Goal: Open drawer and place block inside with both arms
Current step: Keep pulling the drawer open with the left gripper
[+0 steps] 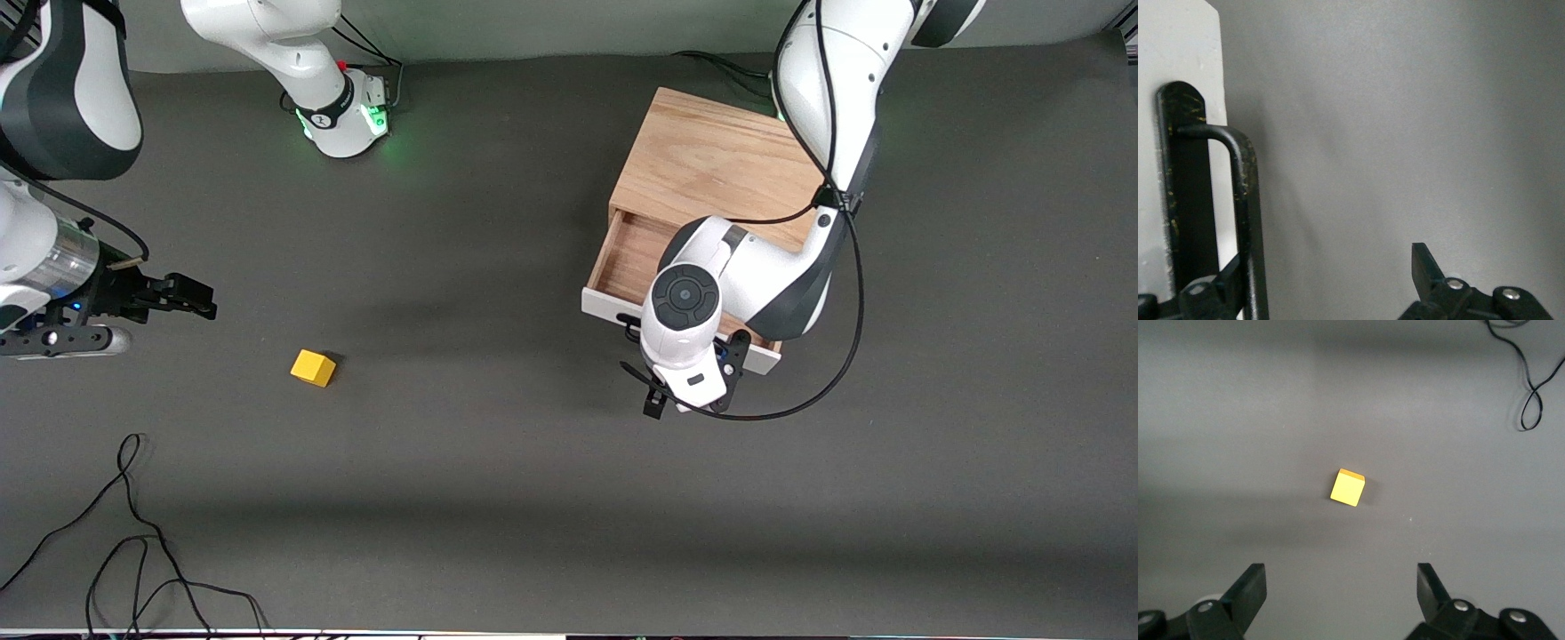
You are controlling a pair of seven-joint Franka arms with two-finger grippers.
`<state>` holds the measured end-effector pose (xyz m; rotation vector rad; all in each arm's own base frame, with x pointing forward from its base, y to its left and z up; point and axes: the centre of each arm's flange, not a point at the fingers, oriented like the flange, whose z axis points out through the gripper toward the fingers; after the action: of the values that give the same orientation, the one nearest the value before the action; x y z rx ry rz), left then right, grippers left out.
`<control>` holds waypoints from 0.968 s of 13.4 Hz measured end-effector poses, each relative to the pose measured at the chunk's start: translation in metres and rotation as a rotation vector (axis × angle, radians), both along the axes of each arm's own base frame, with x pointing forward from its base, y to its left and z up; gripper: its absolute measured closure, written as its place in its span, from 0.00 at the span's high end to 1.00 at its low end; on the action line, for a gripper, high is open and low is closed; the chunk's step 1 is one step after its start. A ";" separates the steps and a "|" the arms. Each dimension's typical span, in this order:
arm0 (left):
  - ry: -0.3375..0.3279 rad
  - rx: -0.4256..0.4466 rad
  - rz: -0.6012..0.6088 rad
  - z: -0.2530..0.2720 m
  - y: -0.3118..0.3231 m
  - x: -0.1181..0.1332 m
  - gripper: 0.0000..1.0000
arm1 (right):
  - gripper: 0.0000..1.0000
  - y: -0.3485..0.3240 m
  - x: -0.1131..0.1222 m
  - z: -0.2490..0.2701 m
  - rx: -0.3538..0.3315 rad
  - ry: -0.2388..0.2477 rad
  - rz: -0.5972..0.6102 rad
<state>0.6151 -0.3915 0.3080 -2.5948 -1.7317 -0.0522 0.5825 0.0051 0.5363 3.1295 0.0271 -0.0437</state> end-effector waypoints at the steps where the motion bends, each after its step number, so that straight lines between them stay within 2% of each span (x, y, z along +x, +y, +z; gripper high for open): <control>1: -0.004 -0.001 0.000 0.000 0.000 0.001 1.00 | 1.00 0.000 -0.001 0.004 0.001 -0.006 0.000; 13: -0.009 0.007 -0.010 -0.011 -0.002 0.005 1.00 | 1.00 0.001 -0.002 0.001 0.001 0.000 0.001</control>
<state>0.6198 -0.3937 0.2966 -2.6030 -1.7178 -0.0699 0.5808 0.0064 0.5375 3.1306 0.0295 -0.0439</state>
